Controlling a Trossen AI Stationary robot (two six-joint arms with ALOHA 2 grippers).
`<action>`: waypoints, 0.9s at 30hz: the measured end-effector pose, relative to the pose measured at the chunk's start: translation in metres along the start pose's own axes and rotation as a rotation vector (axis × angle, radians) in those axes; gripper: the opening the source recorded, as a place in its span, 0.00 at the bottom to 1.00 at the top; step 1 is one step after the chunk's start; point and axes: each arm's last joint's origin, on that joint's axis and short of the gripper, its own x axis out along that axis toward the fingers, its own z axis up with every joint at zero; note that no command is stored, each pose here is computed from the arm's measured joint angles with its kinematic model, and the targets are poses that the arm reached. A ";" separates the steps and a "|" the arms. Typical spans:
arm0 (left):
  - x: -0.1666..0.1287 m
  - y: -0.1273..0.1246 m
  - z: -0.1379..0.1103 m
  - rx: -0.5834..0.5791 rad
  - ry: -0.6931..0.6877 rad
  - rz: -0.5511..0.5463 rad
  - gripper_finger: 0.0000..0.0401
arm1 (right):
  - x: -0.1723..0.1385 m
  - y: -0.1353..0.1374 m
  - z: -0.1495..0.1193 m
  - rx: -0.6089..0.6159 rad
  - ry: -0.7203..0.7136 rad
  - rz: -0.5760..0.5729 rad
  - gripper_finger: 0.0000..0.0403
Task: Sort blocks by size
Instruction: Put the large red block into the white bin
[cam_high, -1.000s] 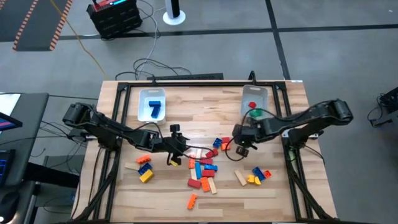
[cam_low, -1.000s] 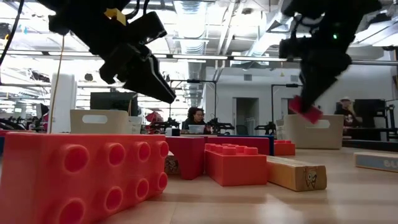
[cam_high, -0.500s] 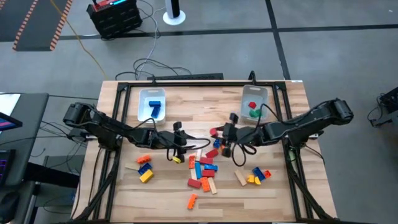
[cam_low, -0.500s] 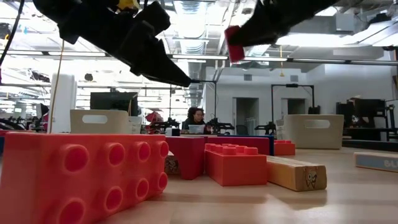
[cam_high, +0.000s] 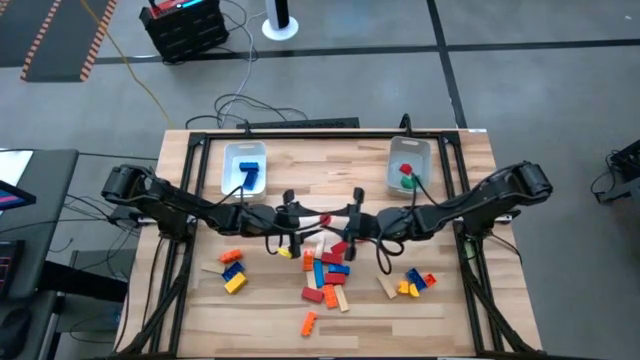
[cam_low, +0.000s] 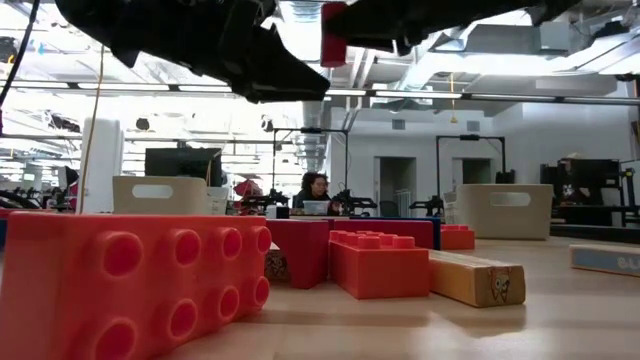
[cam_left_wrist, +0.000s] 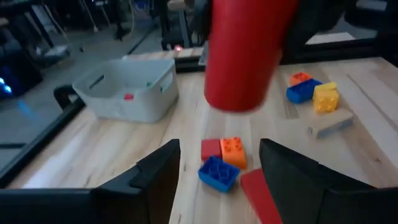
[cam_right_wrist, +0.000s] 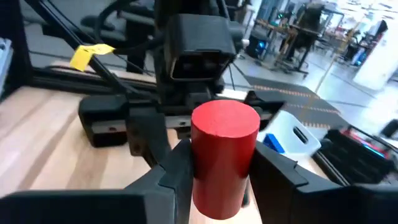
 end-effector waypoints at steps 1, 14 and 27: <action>0.000 0.000 0.001 0.005 -0.008 0.000 0.54 | 0.002 0.000 -0.001 0.004 -0.014 0.004 0.38; 0.000 -0.001 0.012 0.049 -0.138 -0.052 0.53 | 0.012 0.001 0.001 0.012 -0.131 0.019 0.38; -0.001 0.003 0.023 0.063 -0.241 -0.027 0.36 | 0.012 0.001 0.001 0.015 -0.140 0.029 0.41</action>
